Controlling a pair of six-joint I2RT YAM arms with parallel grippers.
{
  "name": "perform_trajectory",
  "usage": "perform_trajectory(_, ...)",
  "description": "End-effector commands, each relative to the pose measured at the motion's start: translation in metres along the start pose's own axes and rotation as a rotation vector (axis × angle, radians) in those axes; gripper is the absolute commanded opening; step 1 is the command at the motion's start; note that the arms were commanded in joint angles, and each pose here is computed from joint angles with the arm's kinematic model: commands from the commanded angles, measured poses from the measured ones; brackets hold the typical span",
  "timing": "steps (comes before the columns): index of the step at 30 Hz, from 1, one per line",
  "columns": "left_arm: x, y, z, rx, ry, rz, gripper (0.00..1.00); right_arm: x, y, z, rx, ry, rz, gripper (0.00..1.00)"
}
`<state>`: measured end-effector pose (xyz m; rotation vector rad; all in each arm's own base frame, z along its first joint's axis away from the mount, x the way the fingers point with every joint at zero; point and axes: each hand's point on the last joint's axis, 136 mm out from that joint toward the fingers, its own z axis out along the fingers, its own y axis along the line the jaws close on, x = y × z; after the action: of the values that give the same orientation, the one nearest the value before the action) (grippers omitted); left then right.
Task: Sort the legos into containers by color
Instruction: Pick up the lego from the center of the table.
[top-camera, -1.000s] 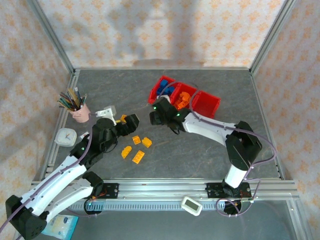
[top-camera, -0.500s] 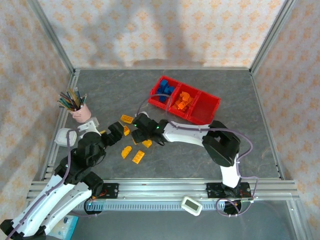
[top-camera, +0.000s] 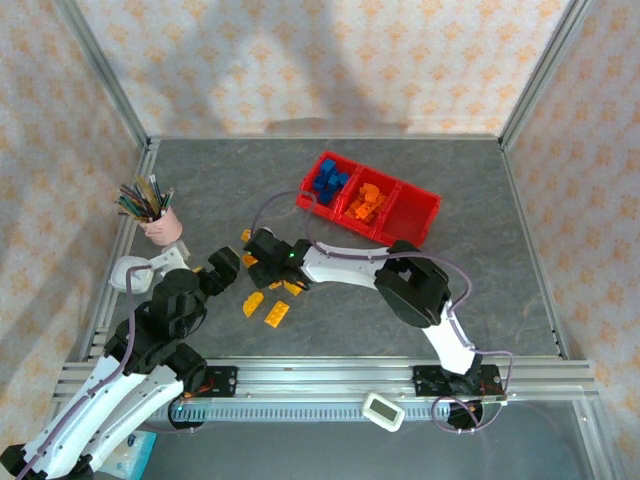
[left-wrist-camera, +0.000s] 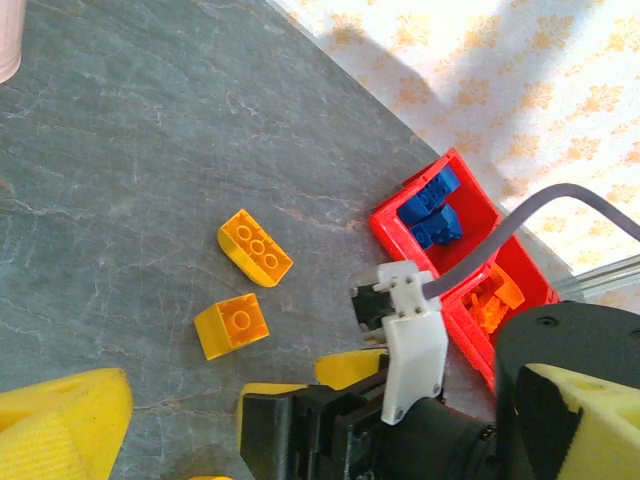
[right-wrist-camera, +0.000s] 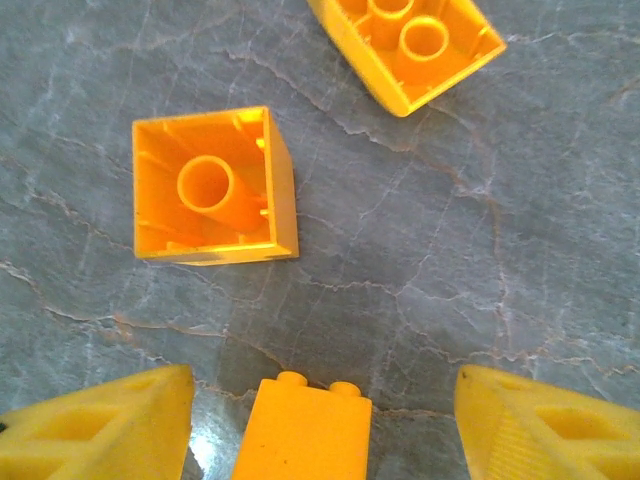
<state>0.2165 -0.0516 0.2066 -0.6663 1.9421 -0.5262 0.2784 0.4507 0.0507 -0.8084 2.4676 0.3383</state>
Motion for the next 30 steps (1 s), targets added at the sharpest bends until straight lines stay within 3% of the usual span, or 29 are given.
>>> perform_trajectory(1, -0.003, 0.007, 0.000, -0.036, -0.016, 0.003, 0.99, 0.008, 0.001, 0.005, 0.018, 0.053, -0.036, 0.67)
perform_trajectory(9, -0.002, 0.005, 0.001, -0.028, -0.011, 0.003, 0.99, 0.018, 0.002, 0.014, 0.026, 0.087, -0.049, 0.53)
perform_trajectory(18, -0.002, 0.000, 0.001, -0.010, -0.003, 0.005, 0.99, 0.001, 0.002, -0.001, 0.029, 0.043, -0.035, 0.32)
perform_trajectory(25, -0.006, -0.017, 0.002, 0.036, 0.006, 0.018, 0.99, -0.028, -0.008, -0.047, 0.017, -0.066, 0.047, 0.30)
perform_trajectory(30, -0.003, -0.044, 0.009, 0.136, 0.038, 0.024, 0.99, -0.034, -0.047, -0.081, 0.073, -0.128, 0.170, 0.30)
